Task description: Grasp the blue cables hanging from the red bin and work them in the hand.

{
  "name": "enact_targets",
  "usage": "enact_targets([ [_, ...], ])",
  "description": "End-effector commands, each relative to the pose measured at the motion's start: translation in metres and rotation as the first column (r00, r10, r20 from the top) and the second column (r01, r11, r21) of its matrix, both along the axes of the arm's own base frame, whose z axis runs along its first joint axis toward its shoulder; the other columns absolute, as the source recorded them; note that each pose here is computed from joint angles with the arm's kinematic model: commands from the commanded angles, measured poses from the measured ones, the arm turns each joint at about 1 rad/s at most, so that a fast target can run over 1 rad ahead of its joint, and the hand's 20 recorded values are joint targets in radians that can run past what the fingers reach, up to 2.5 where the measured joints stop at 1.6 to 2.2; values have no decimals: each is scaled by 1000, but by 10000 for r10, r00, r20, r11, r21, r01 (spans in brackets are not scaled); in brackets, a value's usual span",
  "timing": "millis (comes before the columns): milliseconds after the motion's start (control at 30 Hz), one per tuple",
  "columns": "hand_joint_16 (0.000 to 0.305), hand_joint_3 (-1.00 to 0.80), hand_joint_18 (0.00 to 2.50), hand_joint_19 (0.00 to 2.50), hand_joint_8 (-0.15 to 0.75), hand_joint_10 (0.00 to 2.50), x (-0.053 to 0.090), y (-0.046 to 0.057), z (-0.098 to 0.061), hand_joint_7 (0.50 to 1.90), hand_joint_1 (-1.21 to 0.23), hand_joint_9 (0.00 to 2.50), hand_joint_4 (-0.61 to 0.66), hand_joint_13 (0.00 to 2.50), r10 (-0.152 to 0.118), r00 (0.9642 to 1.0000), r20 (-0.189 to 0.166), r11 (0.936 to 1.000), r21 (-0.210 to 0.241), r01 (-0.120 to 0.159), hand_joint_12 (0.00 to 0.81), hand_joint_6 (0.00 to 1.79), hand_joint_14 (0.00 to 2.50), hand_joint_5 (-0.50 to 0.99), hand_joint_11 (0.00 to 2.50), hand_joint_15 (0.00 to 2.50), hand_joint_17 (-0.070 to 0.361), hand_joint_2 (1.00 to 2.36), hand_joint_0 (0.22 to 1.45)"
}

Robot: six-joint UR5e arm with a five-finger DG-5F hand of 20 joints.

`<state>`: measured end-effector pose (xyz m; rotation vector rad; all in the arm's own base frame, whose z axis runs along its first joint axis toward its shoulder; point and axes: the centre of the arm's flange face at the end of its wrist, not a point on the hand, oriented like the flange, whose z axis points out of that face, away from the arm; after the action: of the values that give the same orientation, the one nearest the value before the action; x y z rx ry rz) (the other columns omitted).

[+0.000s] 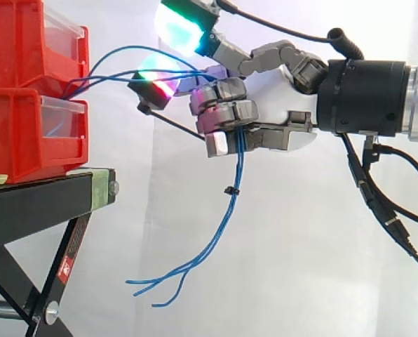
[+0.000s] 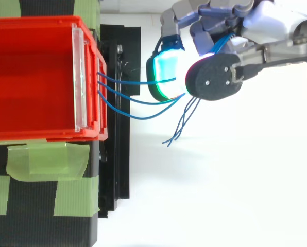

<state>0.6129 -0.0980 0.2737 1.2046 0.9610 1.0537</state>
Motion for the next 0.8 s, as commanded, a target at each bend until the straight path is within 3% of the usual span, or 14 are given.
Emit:
enact_targets([
  [0, 44, -963, 1406, 659, 465, 2500, 0, 0, 0, 1330, -565, 714, 211, 976, -7, 10000, 1, 10000, -13, 7, 504, 577, 2500, 278, 2500, 1798, 98, 1001, 796],
  [200, 41, -676, 1452, 753, 457, 2500, 0, 1, 0, 1346, -602, 740, 207, 1008, 3, 10000, -10, 10000, -57, -3, 502, 539, 2500, 306, 2500, 1835, 92, 1014, 897],
  [767, 41, -395, 1443, 825, 454, 2500, 0, 0, 0, 1366, -630, 712, 192, 986, -13, 10000, 5, 10000, -55, 13, 504, 565, 2500, 280, 2500, 1859, 93, 1023, 908],
])
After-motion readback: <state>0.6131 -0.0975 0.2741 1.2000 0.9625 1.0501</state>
